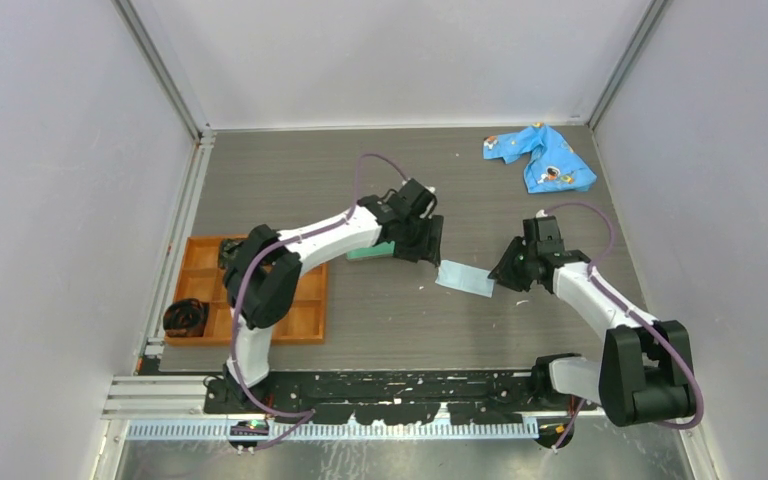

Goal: Organize the sunglasses
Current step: Adjust the sunglasses case at the center of the board, then pick up the glasses cleaning cloth from the center of the board.

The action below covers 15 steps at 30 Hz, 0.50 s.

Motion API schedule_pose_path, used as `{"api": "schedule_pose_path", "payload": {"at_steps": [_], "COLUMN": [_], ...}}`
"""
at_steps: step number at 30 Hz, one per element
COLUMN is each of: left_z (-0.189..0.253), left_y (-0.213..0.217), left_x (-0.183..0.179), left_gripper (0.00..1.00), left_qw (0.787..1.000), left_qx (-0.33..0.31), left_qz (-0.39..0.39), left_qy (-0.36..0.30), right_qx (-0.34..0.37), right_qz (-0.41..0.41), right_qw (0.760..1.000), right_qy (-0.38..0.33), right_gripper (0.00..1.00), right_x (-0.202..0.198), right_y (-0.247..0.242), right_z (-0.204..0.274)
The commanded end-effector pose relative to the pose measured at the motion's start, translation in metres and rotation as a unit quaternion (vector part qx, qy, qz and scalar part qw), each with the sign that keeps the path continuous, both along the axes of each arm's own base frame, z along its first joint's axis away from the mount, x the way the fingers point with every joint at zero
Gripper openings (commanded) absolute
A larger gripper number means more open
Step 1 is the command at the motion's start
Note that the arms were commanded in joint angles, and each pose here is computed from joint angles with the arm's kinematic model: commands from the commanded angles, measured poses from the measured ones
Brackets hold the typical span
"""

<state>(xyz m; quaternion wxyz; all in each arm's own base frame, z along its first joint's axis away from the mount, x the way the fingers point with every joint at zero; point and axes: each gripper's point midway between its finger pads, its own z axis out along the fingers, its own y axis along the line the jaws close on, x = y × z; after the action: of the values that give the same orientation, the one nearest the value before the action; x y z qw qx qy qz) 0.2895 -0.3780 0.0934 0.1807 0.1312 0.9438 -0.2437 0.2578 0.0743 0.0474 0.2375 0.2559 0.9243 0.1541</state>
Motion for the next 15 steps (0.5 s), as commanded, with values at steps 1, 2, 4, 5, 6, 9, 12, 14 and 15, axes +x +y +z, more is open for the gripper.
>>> {"api": "schedule_pose_path", "payload": {"at_steps": [1, 2, 4, 5, 6, 9, 12, 14, 15], "left_z": [-0.001, -0.005, -0.012, -0.015, -0.019, -0.028, -0.037, -0.044, -0.047], "left_y": [-0.033, -0.035, -0.038, -0.037, -0.036, -0.036, -0.036, -0.036, -0.037], "left_x": [-0.001, 0.0, 0.002, 0.004, 0.005, 0.005, 0.006, 0.007, 0.007], "left_gripper": [0.57, 0.57, 0.56, 0.55, 0.55, 0.55, 0.54, 0.54, 0.54], "left_qw": [0.999, 0.999, 0.999, 0.999, 0.998, 0.998, 0.998, 0.998, 0.998], "left_qx": [-0.012, -0.012, -0.011, -0.007, -0.003, 0.005, 0.012, 0.018, 0.021], "left_qz": [0.037, 0.04, 0.046, 0.052, 0.055, 0.057, 0.057, 0.055, 0.055], "left_qy": [-0.012, -0.01, -0.01, -0.011, -0.011, -0.008, -0.007, -0.008, -0.008], "right_qx": [0.017, 0.015, 0.008, 0.005, 0.003, -0.005, -0.016, -0.022, -0.025], "right_qz": [0.011, 0.008, 0.004, 0.002, -0.001, -0.007, -0.014, -0.017, -0.018], "right_qw": [1.0, 1.0, 1.0, 1.0, 1.0, 1.0, 1.0, 1.0, 0.999], "right_qy": [-0.021, -0.016, -0.008, -0.005, -0.003, 0.004, 0.008, 0.011, 0.013], "right_gripper": [0.31, 0.3, 0.29, 0.29, 0.29, 0.28, 0.28, 0.28, 0.28], "right_x": [0.016, 0.015, 0.013, 0.012, 0.012, 0.009, 0.008, 0.006, 0.005], "right_y": [0.007, 0.005, 0.003, 0.001, 0.0, -0.003, -0.008, -0.011, -0.012], "right_z": [0.009, 0.006, 0.001, -0.001, -0.003, -0.007, -0.011, -0.013, -0.015]}}
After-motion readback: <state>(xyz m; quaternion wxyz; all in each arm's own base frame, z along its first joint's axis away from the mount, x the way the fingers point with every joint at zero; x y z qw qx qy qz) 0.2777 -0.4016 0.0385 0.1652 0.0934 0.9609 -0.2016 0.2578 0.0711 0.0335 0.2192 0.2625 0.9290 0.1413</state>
